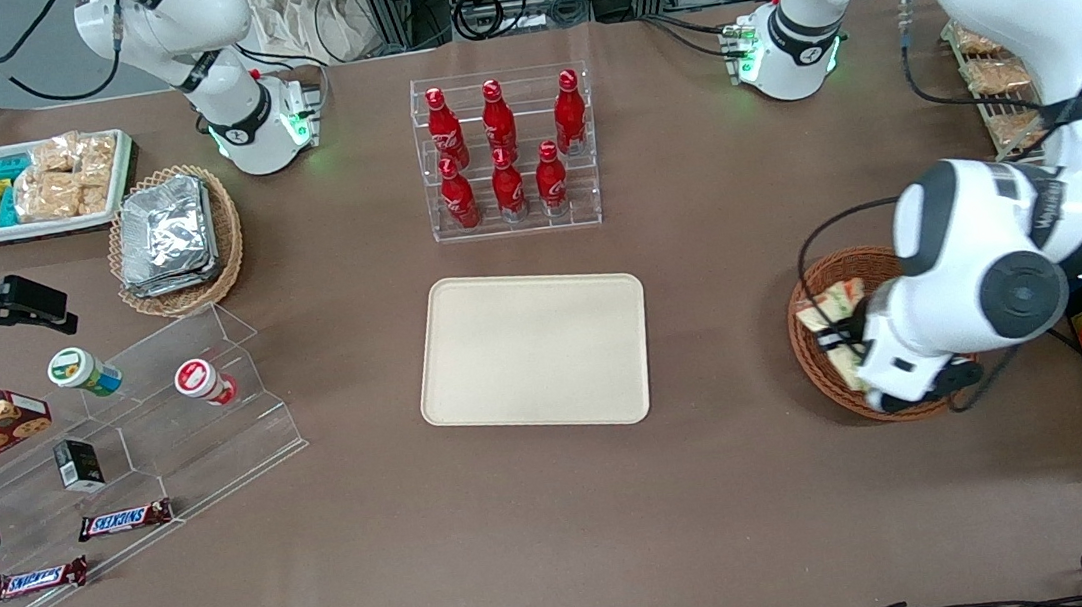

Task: Place sandwich from basket to tray
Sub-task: 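Close the left gripper on the sandwich and lift it from the basket, then carry the held sandwich with the left gripper over the cream tray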

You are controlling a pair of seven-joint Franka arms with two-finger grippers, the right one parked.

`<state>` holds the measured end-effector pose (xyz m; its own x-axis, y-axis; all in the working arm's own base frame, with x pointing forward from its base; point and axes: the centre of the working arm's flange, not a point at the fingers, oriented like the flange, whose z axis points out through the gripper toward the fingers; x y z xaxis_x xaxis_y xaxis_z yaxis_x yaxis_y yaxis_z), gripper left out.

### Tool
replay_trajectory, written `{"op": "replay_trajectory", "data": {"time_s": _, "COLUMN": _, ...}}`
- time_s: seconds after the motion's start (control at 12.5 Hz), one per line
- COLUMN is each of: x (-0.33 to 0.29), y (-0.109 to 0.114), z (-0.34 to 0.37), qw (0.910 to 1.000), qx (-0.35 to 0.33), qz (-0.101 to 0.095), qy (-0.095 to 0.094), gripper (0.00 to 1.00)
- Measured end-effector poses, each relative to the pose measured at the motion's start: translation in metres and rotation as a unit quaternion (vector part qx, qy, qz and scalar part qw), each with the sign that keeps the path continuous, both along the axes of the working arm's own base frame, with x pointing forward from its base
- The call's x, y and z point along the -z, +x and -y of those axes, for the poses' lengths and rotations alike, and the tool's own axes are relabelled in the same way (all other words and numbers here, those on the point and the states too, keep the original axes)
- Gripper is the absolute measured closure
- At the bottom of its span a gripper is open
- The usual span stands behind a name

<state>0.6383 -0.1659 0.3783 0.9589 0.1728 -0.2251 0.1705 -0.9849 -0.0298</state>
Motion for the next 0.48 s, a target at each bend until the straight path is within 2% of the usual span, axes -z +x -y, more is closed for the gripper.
{"op": "replay_trajectory", "data": {"time_s": 0.16, "x": 0.001, "y": -0.015, "z": 0.052, "qw": 0.9995, "qx": 0.031, "qz": 0.0, "qy": 0.001, "gripper": 0.83}}
{"op": "replay_trajectory", "data": {"time_s": 0.48, "x": 0.016, "y": -0.034, "z": 0.13, "qw": 0.9963, "qx": 0.086, "qz": -0.001, "qy": -0.003, "gripper": 0.83}}
